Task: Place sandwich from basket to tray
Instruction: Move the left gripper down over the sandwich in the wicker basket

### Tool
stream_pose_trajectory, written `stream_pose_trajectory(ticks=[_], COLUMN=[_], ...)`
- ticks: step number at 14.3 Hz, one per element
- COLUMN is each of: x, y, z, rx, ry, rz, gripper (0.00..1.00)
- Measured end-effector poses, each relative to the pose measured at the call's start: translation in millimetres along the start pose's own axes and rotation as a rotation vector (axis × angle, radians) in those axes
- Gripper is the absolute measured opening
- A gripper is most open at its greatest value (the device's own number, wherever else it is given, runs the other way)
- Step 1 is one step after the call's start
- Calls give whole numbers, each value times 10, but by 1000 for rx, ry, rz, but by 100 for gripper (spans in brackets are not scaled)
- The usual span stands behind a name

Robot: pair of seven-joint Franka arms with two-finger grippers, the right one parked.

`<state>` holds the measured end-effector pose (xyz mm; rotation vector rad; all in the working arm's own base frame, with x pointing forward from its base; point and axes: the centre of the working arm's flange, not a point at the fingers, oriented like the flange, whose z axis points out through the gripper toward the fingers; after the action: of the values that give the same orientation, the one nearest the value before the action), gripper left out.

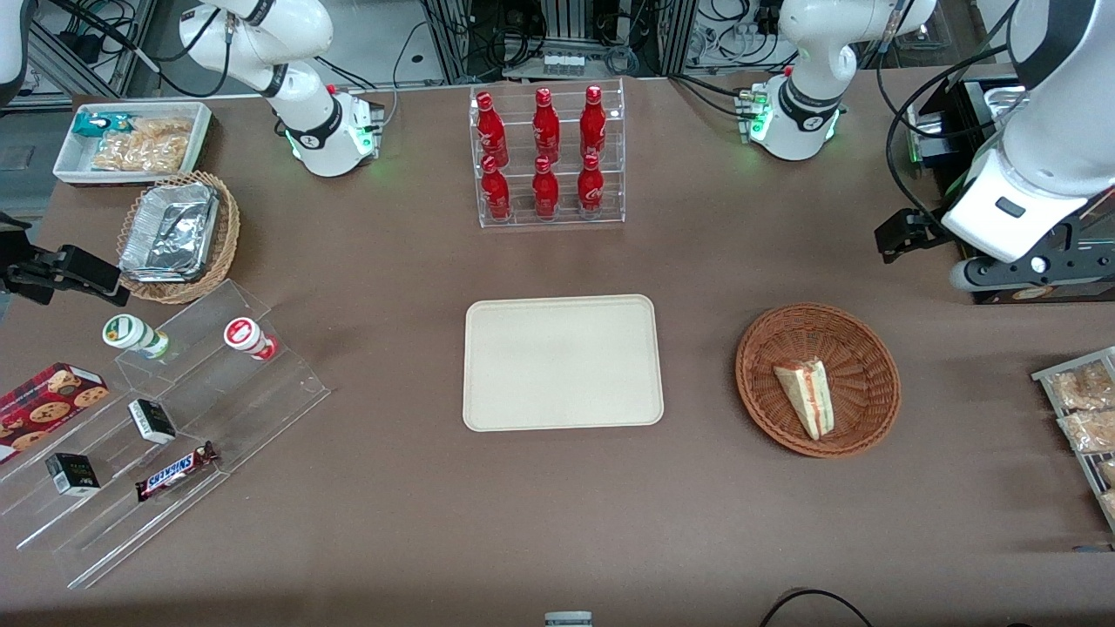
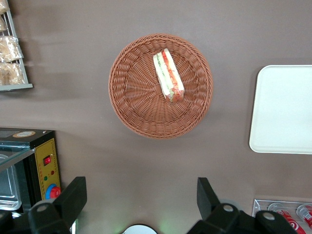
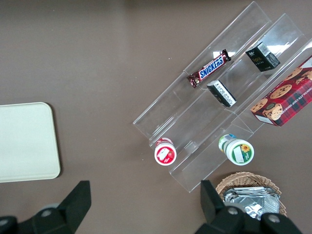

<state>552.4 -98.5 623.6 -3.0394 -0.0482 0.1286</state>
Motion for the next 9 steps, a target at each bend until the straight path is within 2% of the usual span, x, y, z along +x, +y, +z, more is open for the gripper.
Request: stream_pose_trajectory(ticks=[5, 9], x=[-2, 303], y=[5, 33], z=[136, 835], rx=[8, 2], ry=[-31, -108], rz=[1, 2], gripper=[100, 100])
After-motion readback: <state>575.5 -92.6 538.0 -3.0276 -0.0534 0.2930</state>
